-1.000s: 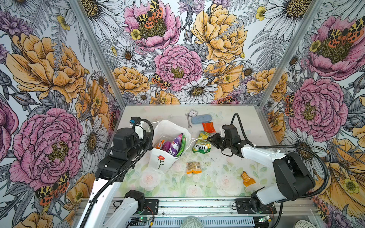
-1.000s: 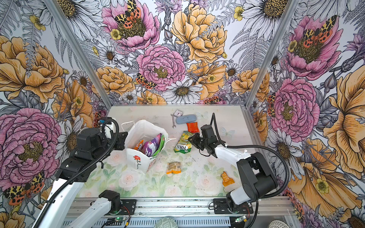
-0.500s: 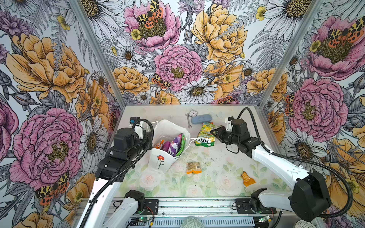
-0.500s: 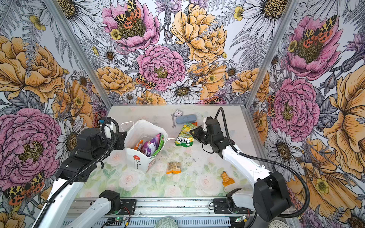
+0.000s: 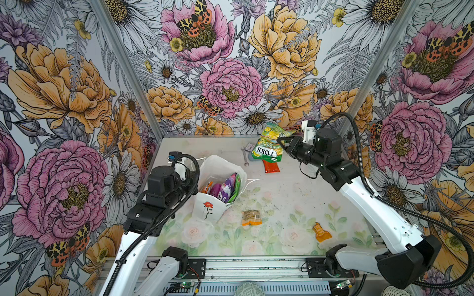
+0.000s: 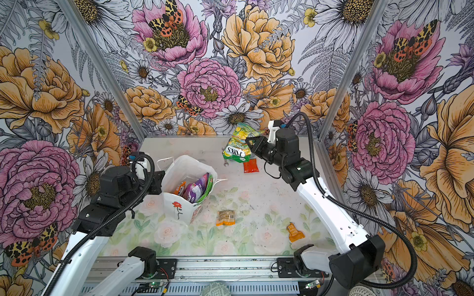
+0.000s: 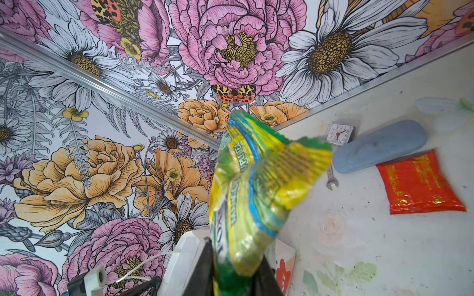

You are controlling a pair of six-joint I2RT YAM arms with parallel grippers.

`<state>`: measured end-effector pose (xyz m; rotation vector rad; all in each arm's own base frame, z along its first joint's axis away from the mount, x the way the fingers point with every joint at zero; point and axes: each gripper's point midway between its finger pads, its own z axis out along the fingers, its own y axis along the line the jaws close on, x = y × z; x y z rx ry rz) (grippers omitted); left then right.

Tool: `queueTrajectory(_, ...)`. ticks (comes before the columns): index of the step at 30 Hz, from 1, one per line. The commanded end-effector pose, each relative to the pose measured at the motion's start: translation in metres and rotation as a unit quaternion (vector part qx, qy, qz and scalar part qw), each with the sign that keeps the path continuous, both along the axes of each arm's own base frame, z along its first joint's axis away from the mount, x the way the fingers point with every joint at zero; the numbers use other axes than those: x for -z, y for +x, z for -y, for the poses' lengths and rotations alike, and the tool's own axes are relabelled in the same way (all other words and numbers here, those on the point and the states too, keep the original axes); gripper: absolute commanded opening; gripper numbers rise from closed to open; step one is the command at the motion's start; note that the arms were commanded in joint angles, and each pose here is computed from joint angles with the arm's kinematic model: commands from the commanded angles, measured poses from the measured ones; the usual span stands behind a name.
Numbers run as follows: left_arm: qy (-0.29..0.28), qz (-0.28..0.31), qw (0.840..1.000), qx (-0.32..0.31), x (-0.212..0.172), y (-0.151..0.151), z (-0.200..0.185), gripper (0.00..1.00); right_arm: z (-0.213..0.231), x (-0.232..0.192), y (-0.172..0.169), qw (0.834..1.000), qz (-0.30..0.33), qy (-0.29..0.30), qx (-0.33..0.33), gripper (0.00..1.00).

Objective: Place the snacks into the paper bag
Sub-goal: 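Lift the green bag with the right gripper toward the paper bag, then lower the green bag into the paper bag held by the left gripper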

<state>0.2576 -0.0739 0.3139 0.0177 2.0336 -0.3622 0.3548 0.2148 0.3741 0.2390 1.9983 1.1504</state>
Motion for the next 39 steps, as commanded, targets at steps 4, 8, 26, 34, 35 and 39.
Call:
queueTrajectory(4,-0.003,0.035,0.999,-0.001,-0.019,0.002,0.001,0.09,-0.037,-0.028,-0.022,0.998,0.033,-0.006,-0.045,0.00)
queueTrajectory(8,-0.002,0.037,0.999,-0.001,-0.020,0.002,0.001,0.09,-0.068,-0.025,-0.037,0.996,0.027,-0.006,-0.088,0.00)
queueTrajectory(26,-0.010,0.038,0.999,0.025,-0.021,-0.003,0.011,0.09,-0.172,0.022,-0.080,0.981,-0.041,-0.013,-0.189,0.00)
queueTrajectory(34,-0.013,0.047,0.998,0.043,-0.026,-0.009,0.018,0.09,-0.179,0.063,-0.077,0.978,-0.099,-0.056,-0.174,0.00)
queueTrajectory(35,-0.013,0.050,0.998,0.042,-0.027,-0.009,0.018,0.09,-0.177,0.065,-0.076,0.978,-0.102,-0.062,-0.169,0.00)
queueTrajectory(39,-0.013,0.049,0.998,0.044,-0.027,-0.009,0.018,0.08,-0.172,0.076,-0.069,0.978,-0.112,-0.099,-0.148,0.00)
